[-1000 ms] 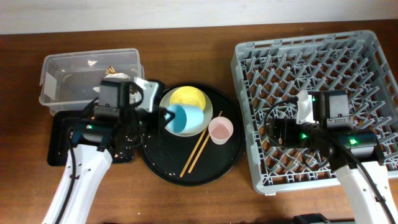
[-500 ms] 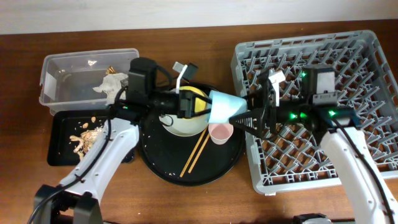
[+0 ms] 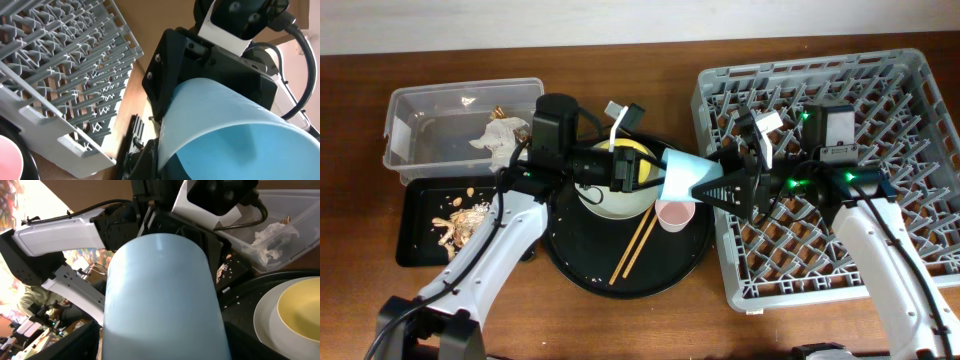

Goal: Sort waste into correct bins and load items into the dishwasher rack
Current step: 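Lift the blue cup and hand it to the right gripper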

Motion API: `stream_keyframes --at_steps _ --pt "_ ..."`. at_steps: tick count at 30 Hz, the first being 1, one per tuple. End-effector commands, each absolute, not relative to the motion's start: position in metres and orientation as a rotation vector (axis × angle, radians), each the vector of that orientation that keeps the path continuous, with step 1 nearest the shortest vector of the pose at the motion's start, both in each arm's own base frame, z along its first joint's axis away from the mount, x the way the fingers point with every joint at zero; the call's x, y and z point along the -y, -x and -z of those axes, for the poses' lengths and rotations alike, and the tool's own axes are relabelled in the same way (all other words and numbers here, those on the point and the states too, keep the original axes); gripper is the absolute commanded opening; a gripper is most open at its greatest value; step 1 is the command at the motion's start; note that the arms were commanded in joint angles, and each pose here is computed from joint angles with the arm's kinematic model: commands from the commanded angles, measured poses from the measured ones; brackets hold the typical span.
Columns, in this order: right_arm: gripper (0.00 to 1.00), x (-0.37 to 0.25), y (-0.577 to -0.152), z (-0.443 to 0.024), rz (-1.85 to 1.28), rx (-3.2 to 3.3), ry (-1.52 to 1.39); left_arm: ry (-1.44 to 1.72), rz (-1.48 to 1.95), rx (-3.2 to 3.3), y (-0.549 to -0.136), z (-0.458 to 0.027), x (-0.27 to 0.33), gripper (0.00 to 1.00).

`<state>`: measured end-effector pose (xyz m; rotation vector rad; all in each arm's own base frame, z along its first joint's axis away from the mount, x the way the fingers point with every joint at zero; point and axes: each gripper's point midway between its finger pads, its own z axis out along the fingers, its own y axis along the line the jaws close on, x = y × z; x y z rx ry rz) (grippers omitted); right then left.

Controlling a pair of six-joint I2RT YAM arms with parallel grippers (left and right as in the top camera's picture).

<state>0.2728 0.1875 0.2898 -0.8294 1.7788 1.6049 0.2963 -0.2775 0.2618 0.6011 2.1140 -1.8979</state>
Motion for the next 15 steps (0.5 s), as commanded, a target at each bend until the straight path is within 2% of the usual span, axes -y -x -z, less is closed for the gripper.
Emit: stream_keyframes --at_steps 1,11,15 --pt "0.77 -0.1893 -0.2691 -0.2986 -1.645 -1.739 0.853 -0.588 1.884 -2.085 -0.3046 -0.2699 0.2797 0.00" --pt "0.75 -0.1894 -0.2702 -0.2996 -1.635 -1.727 0.864 -0.577 1.894 -2.101 -0.3034 -0.2685 0.2795 0.00" --pt "0.61 -0.1894 -0.2702 -0.2996 -1.634 -1.726 0.864 -0.577 1.895 -2.101 -0.3033 -0.2684 0.2795 0.00"
